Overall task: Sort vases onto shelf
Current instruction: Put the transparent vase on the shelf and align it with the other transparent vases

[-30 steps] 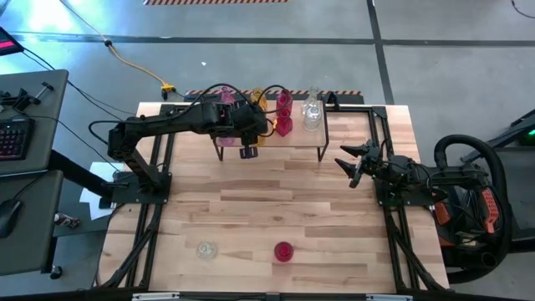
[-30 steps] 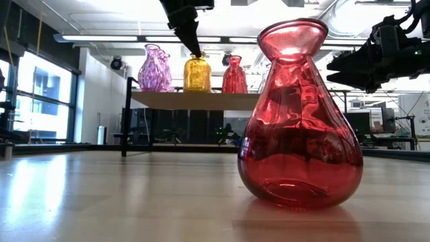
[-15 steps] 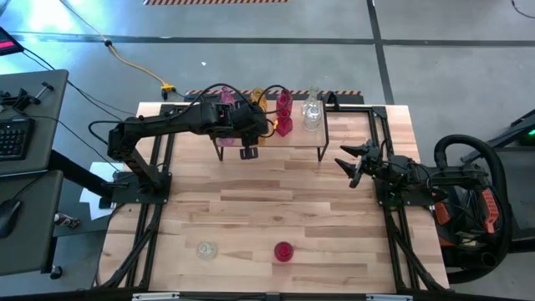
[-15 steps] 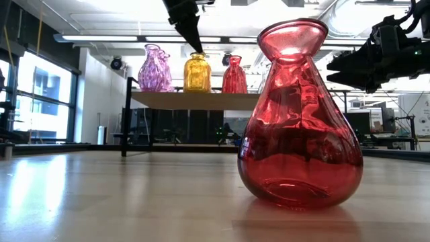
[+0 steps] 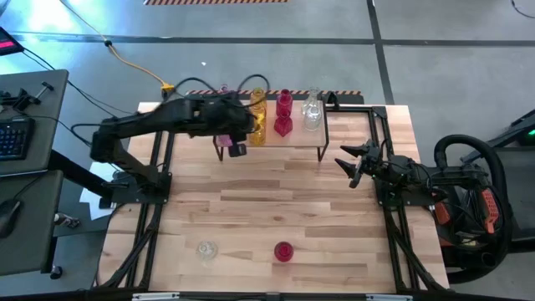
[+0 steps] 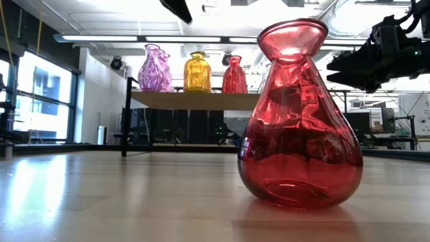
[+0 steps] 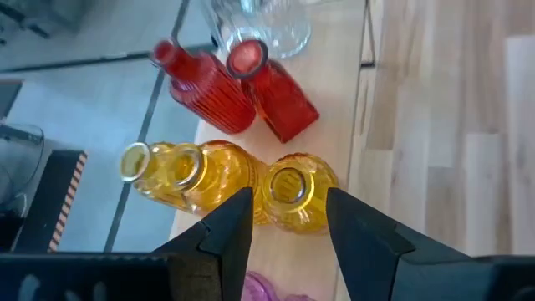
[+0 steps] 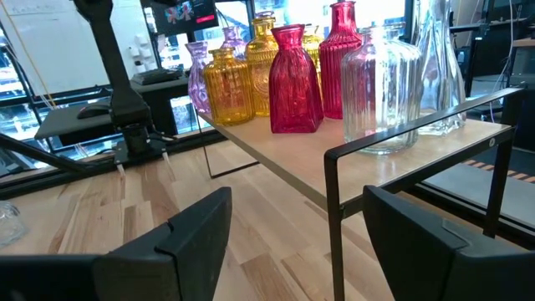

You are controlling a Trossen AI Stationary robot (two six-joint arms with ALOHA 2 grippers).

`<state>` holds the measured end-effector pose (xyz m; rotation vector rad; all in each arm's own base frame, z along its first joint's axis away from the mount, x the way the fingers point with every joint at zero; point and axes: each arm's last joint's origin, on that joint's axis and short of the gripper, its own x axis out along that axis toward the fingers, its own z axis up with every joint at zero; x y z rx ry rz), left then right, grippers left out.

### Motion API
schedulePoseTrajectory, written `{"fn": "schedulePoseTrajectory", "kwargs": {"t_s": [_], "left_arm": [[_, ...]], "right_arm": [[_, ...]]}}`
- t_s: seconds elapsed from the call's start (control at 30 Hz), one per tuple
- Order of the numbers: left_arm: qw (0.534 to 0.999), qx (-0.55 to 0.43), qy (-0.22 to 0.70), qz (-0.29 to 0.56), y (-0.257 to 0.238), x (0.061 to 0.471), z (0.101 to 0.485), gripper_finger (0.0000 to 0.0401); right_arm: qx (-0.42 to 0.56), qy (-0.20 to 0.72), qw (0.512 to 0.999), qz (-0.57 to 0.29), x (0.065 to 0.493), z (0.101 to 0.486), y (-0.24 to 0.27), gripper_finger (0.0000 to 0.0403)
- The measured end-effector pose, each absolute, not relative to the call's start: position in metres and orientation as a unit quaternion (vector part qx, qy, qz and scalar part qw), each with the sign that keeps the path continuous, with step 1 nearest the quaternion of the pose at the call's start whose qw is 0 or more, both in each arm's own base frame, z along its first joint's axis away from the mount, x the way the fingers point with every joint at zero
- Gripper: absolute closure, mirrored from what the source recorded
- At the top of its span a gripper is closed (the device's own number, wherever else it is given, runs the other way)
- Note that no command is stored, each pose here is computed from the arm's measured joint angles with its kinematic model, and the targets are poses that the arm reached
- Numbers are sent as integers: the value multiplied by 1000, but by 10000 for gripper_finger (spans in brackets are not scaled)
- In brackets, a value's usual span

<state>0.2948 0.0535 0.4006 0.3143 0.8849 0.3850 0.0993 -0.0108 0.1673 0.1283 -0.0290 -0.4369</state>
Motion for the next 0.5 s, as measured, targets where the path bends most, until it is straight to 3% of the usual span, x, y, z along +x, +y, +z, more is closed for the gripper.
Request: {"fn": "schedulePoseTrajectory", "kwargs": {"t_s": [0.23, 0.5], "left_arm": [[891, 78, 401, 197, 39, 245, 405, 256], [947, 59, 234, 213, 29, 165, 367, 256]], "right_arm": [[64, -14, 974, -217, 99, 167, -11, 148], [64, -14, 974, -217, 99, 167, -11, 148]]}}
